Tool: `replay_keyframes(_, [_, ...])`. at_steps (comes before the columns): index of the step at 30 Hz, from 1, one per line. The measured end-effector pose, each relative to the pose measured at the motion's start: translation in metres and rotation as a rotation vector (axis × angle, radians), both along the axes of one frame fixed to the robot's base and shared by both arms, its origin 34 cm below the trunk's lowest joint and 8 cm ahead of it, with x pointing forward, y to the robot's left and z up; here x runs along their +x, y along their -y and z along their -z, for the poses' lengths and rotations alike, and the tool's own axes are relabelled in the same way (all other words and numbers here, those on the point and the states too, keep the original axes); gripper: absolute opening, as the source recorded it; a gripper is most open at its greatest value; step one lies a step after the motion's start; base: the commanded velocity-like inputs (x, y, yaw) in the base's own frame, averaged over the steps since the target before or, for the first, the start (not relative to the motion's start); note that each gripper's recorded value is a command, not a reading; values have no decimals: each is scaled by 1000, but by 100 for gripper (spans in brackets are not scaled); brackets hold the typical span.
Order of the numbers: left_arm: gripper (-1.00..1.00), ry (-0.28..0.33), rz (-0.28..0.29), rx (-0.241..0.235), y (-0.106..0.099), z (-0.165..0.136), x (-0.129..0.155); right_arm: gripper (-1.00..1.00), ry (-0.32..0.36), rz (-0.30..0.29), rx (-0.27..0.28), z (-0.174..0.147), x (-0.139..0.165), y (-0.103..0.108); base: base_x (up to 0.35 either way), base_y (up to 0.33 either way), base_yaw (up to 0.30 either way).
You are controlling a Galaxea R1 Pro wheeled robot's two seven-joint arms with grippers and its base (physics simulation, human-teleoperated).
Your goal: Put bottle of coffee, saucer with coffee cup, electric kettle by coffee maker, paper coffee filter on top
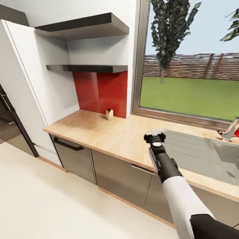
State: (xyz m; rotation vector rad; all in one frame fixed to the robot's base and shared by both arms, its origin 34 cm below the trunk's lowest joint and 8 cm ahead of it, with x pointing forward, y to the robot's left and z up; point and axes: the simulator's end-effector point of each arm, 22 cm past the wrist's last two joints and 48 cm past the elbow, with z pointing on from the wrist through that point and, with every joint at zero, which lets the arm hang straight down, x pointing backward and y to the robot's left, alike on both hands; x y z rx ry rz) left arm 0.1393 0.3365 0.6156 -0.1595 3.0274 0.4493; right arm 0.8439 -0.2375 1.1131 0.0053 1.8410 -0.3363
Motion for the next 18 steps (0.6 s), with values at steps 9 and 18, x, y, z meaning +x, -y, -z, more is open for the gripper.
replay_keyframes(9, [100,25,14,-10,4,1,15,100,-133,48,29,27,-9,34,162,0,0])
replay_keyframes(18, [100,65,-17,-10,0,0,20,100,-117,5,35,23,-8,5,0,0,0])
